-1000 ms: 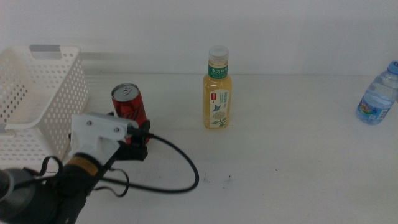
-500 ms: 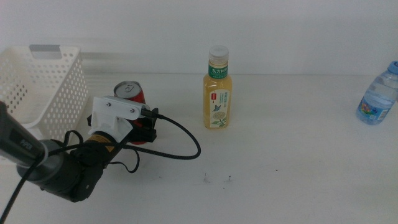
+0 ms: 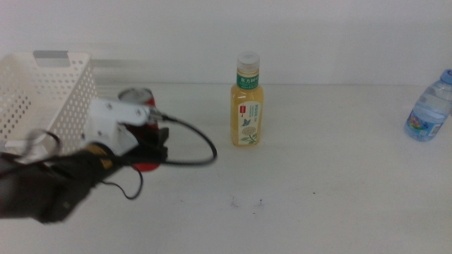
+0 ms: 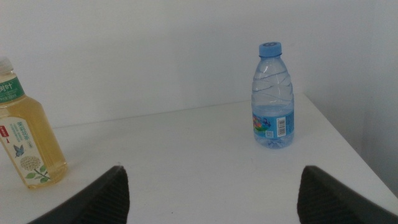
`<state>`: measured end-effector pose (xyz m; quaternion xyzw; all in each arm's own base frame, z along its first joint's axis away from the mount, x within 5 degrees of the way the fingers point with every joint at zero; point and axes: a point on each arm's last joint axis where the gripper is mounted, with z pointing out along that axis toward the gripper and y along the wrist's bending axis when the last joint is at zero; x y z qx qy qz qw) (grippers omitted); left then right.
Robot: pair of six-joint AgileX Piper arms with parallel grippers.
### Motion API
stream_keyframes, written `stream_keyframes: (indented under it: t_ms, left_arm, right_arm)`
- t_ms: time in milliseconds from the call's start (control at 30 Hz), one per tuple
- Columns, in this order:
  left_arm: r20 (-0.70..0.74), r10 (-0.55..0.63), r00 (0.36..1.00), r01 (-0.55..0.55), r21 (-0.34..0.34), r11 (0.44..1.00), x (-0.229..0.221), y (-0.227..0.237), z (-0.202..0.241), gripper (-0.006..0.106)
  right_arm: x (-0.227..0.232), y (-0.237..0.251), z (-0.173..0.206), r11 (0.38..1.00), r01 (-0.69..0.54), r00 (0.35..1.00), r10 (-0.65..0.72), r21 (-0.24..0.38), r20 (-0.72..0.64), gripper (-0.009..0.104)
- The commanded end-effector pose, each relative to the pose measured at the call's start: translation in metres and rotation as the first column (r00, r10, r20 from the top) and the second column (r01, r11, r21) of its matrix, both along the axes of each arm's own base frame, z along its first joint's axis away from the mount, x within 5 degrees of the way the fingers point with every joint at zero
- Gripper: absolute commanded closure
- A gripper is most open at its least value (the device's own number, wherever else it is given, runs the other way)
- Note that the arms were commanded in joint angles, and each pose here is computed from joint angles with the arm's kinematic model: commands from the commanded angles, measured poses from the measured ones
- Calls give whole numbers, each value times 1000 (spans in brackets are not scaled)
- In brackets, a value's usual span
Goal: Use arms to grab the bottles and put them into the dustbin to the left of the table.
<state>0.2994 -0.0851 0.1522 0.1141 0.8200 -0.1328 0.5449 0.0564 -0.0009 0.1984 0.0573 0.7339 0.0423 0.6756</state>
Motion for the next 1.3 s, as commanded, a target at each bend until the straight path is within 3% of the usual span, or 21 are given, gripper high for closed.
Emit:
stream_keyframes:
  t_ms: [0, 100, 333, 400, 533, 667, 933, 1267]
  left_arm:
    - [-9, 14, 1000, -14, -18, 1000, -9, 3, 45, 92]
    - [-78, 52, 996, -46, 83, 995, -16, 11, 86, 92]
    - [-131, 223, 966, -205, 137, 969, -12, 29, 160, 92]
    - [-175, 197, 965, -165, 181, 969, -6, 37, 179, 92]
    - [-234, 126, 964, -85, 177, 981, 13, 59, 211, 92]
    - [-332, 160, 929, -92, 212, 973, 30, 96, 228, 92]
    - [-483, 236, 844, -131, 241, 962, 79, 160, 211, 92]
    - [-620, 309, 721, -130, 317, 940, 118, 198, 129, 92]
  right_arm:
    - [0, 0, 0, 1000, 6, 1000, -6, -13, 10, 4]
    - [0, 0, 0, 1000, 6, 1000, -6, -13, 10, 4]
    - [0, 0, 0, 1000, 6, 1000, -6, -13, 10, 4]
    - [0, 0, 0, 1000, 6, 1000, -6, -13, 10, 4]
    - [0, 0, 0, 1000, 6, 1000, -6, -13, 10, 4]
    - [0, 0, 0, 1000, 6, 1000, -6, -13, 10, 4]
    - [0, 0, 0, 1000, 6, 1000, -6, -13, 10, 4]
    - [0, 0, 0, 1000, 6, 1000, -6, -13, 10, 4]
